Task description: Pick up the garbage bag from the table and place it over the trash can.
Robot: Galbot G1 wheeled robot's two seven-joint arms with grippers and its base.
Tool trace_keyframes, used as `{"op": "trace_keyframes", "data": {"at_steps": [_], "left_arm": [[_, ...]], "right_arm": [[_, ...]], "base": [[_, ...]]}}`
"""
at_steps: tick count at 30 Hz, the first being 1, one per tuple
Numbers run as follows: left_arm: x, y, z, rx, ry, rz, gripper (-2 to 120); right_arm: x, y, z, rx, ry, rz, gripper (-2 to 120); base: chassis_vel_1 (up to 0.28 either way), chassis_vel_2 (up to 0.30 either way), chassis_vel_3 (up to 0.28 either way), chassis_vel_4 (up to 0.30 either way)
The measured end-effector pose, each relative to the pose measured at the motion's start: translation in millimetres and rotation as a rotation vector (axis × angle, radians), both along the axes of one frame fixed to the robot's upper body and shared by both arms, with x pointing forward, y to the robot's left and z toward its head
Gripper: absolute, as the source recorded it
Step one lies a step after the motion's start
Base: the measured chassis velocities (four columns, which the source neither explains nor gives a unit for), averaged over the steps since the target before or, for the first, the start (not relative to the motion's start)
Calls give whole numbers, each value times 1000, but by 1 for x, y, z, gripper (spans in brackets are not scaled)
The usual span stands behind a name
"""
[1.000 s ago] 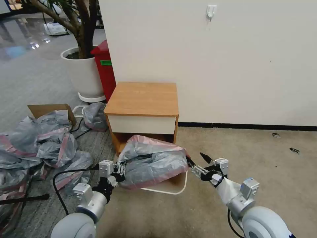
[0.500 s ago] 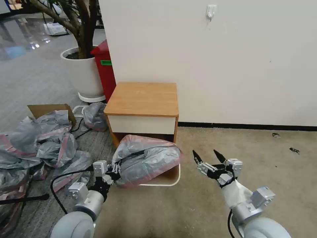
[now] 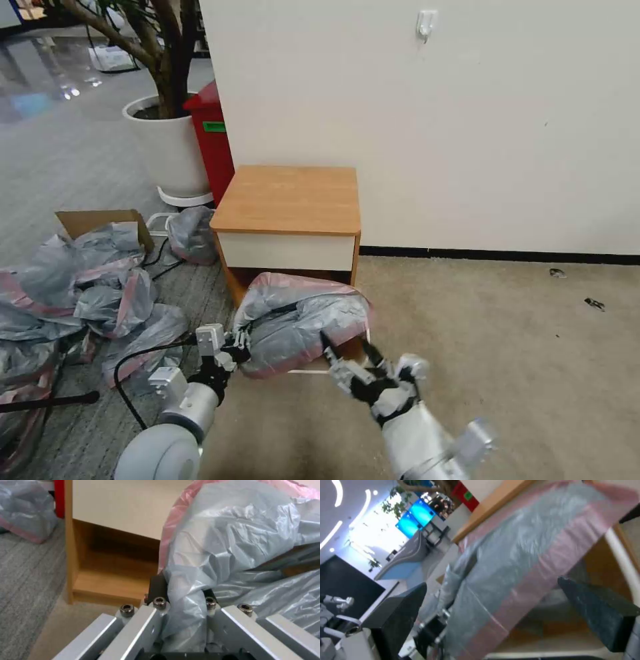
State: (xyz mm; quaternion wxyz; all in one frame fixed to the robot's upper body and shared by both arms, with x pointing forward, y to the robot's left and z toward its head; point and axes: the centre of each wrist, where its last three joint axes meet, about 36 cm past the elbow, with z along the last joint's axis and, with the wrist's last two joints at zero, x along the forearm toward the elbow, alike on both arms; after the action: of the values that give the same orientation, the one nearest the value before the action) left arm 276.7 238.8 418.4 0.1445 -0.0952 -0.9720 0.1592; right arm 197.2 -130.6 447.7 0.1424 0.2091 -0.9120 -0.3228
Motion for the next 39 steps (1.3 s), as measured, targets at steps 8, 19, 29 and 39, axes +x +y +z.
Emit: {"op": "trace_keyframes", "data": {"at_steps": [8,19,29,39], "left_arm": [[-3,-6,4,5,-12,-20,4],[-8,-10,7,29,-25,-34,4],[-11,-13,2,43,-15,-39,4],[-14,-17,5,39,-23,-42,4]], "right_arm": [[5,1,-11,-25,20,2,100],[8,4,-14,-27,29,-5,100],[10,10,-7,12,0,10,99],[16,17,-14,25,-7,3,75]], "base": [[0,0,0,0],[0,0,0,0],[0,0,0,0],[0,0,0,0]]}}
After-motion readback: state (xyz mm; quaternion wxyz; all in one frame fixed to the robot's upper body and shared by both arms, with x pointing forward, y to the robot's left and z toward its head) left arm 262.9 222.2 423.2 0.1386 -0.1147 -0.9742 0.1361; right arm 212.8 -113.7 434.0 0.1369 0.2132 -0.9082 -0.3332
